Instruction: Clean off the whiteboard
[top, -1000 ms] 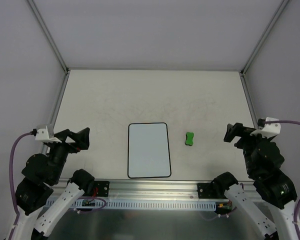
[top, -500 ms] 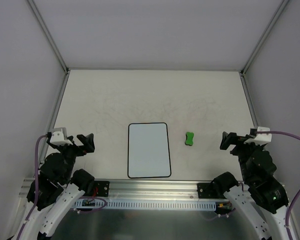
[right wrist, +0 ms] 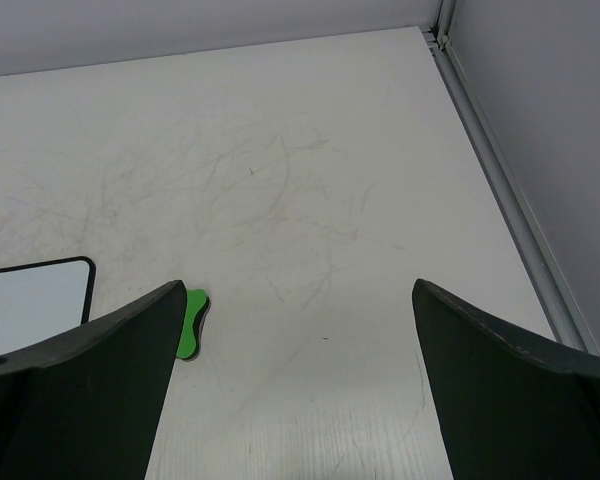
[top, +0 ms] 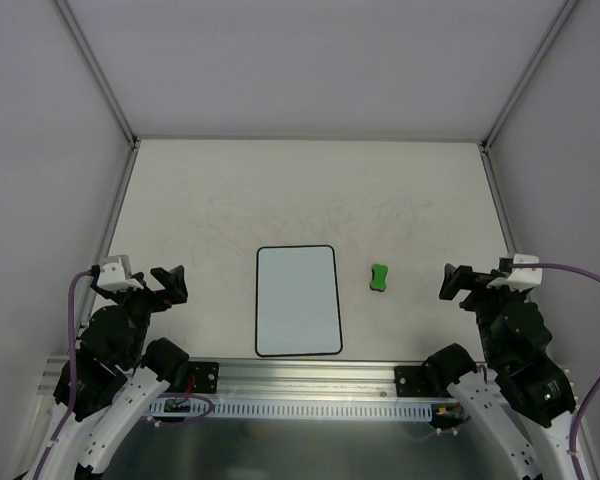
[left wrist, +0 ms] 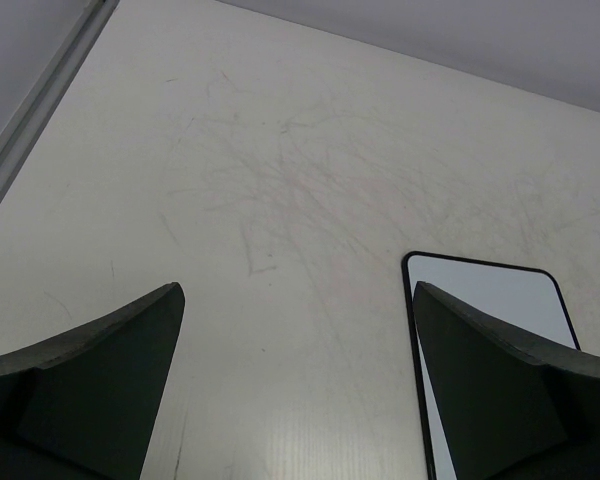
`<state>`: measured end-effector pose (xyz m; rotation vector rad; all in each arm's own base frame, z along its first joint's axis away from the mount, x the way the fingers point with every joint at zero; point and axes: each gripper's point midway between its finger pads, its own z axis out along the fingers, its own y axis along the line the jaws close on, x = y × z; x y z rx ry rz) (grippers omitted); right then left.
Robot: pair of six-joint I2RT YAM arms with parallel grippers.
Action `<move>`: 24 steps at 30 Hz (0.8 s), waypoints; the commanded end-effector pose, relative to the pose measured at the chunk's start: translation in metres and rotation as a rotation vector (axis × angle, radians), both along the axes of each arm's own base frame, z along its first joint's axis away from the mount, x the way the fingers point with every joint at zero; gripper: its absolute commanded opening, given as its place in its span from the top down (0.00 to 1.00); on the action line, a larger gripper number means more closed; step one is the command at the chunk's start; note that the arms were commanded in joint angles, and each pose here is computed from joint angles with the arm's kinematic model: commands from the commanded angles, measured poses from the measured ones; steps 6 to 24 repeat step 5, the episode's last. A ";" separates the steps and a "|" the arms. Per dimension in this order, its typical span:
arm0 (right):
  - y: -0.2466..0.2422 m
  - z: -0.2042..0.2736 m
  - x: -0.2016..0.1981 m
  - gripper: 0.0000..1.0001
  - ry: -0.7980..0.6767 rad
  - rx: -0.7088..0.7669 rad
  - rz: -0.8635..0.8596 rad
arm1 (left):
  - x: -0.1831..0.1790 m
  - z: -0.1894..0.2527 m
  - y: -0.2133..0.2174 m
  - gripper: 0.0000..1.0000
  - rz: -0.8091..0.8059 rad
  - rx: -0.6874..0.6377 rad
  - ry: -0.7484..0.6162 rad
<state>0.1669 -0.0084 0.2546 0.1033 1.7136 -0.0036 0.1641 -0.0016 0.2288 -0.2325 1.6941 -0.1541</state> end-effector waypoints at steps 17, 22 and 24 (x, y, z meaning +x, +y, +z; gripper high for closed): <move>-0.002 0.014 0.002 0.01 -0.055 0.009 -0.012 | -0.012 0.018 0.015 0.01 0.049 -0.086 -0.132; -0.002 0.014 0.002 0.01 -0.055 0.009 -0.012 | -0.012 0.018 0.015 0.01 0.049 -0.086 -0.132; -0.002 0.014 0.002 0.01 -0.055 0.009 -0.012 | -0.012 0.018 0.015 0.01 0.049 -0.086 -0.132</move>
